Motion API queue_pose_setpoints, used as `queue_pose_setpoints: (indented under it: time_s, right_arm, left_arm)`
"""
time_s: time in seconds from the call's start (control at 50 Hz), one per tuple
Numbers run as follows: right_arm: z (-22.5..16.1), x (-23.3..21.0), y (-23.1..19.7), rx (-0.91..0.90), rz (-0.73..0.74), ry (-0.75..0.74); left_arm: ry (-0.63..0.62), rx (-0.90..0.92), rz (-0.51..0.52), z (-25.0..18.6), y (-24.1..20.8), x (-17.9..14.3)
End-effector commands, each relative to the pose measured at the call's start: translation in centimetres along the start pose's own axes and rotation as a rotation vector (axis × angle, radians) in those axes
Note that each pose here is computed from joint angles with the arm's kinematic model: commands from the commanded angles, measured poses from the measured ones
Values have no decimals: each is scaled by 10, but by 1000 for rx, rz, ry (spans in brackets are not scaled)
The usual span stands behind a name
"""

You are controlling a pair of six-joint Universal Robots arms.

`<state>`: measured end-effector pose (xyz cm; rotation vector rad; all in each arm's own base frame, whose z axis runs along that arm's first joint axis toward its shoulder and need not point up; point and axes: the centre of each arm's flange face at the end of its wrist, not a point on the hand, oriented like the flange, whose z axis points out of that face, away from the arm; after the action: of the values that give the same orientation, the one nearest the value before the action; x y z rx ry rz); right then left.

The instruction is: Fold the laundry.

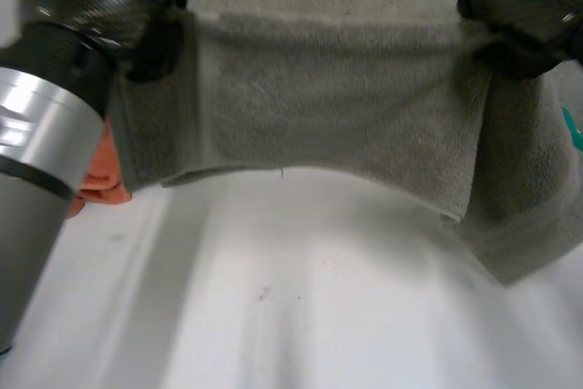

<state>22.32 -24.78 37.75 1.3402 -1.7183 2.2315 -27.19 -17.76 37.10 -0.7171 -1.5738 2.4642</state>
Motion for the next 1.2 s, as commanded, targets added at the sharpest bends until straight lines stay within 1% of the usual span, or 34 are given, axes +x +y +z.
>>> queue_pose_setpoints:
  time_s: [0.02,0.06,0.08,0.12,0.14,0.18,0.22,0.32,0.38,0.48,0.56,0.62,0.64,0.7,0.72,0.74,0.8,0.86,0.9,1.02,1.08,1.2]
  right_arm:
    - [46,-31,66,-90,-42,-149]
    - [61,-39,84,-100,-65,-171]
    - [68,-43,92,-100,-72,-176]
    - [80,-49,105,-97,-76,-178]
    - [92,-53,118,-81,-89,-165]
    - [104,-57,131,-60,-110,-143]
    - [119,-64,143,-9,-139,-102]
    - [141,-77,155,76,-184,2]
    - [143,-81,155,89,-157,49]
    - [130,-73,151,36,-29,90]
    - [99,-62,130,-46,78,123]
    - [82,-63,130,-122,116,93]
    - [72,-65,134,-186,139,64]
    - [55,-65,144,-301,185,28]
    - [44,-66,152,-378,215,3]
    - [38,-65,154,-408,225,-4]
    - [16,-69,160,-519,270,-55]
    - [4,-76,171,-575,292,-71]
    - [1,-77,179,-587,298,-62]
    - [-1,-77,205,-558,282,22]
    - [1,-79,211,-544,274,37]
    - [9,-91,234,-568,285,19]
  left_arm:
    - [77,-207,24,24,81,33]
    - [94,-254,35,30,102,41]
    - [104,-287,37,35,119,47]
    - [111,-317,42,42,138,53]
    - [108,-325,44,47,145,54]
    - [90,-350,51,61,167,56]
    - [45,-358,59,77,183,50]
    - [-36,-300,61,104,192,41]
    - [-64,-250,58,111,189,40]
    - [-46,-258,61,98,193,46]
    - [-25,-270,84,82,182,43]
    - [3,-302,115,67,183,44]
    - [18,-311,125,63,185,45]
    - [94,-339,149,49,194,53]
    - [119,-342,154,47,196,55]
    - [165,-351,159,41,202,59]
    - [227,-350,166,39,208,62]
    - [248,-367,174,39,221,63]
    - [238,-395,181,43,238,58]
    - [197,-405,191,63,262,45]
    - [191,-416,187,69,277,39]
    - [257,-422,156,76,291,44]
